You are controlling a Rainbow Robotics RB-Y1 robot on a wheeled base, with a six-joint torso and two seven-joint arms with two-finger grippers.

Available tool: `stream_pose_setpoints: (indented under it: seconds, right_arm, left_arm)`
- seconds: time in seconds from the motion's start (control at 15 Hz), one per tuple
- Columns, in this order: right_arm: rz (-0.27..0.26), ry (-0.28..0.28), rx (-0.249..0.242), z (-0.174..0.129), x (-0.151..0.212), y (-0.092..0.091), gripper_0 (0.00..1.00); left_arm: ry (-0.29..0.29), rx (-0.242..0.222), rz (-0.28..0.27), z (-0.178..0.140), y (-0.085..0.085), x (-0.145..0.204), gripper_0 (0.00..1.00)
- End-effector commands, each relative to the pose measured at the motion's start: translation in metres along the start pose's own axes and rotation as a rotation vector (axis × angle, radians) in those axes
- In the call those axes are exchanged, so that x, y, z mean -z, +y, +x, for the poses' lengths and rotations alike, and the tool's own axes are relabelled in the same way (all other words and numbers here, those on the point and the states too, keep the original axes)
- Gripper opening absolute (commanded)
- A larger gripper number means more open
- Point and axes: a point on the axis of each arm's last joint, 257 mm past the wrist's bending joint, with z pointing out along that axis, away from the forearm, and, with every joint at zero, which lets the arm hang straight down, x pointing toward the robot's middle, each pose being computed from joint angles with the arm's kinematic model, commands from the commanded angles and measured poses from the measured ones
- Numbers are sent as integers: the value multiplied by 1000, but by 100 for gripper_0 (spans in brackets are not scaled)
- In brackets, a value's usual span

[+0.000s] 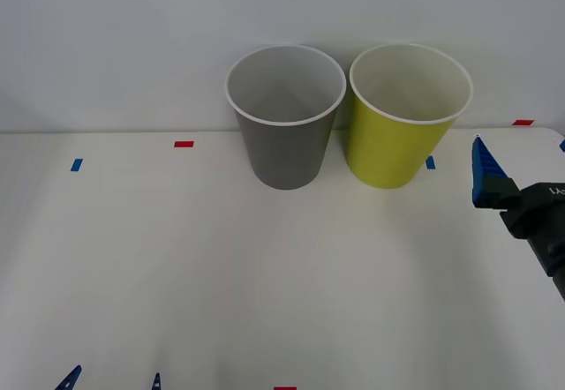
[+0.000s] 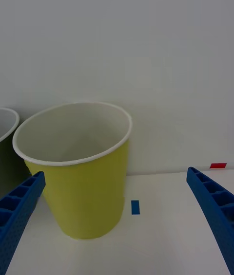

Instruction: Put cans in the gray bin and PET bottles in the light green bin.

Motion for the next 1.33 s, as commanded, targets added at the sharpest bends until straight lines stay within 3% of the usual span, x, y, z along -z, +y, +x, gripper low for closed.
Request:
stream_pose_setpoints:
  seconds: [0.07, 0.2, 0.53, 0.93, 1.13, 1.33]
  right_arm:
    - [51, -20, 64, 17, -10, -4, 100]
    - [52, -83, 91, 42, -20, -6, 100]
    - [39, -99, 61, 102, -13, -6, 100]
    - [64, -39, 72, 148, 54, -24, 100]
    - [61, -2, 20, 162, 86, -32, 100]
    - [39, 34, 25, 171, 115, -34, 100]
  left_arm:
    - [0, 0, 0, 0, 0, 0, 100]
    - [0, 0, 0, 0, 0, 0, 100]
    - [0, 0, 0, 0, 0, 0, 100]
    - [0, 0, 0, 0, 0, 0, 100]
    - [0, 0, 0, 0, 0, 0, 100]
    - [0, 0, 0, 0, 0, 0, 100]
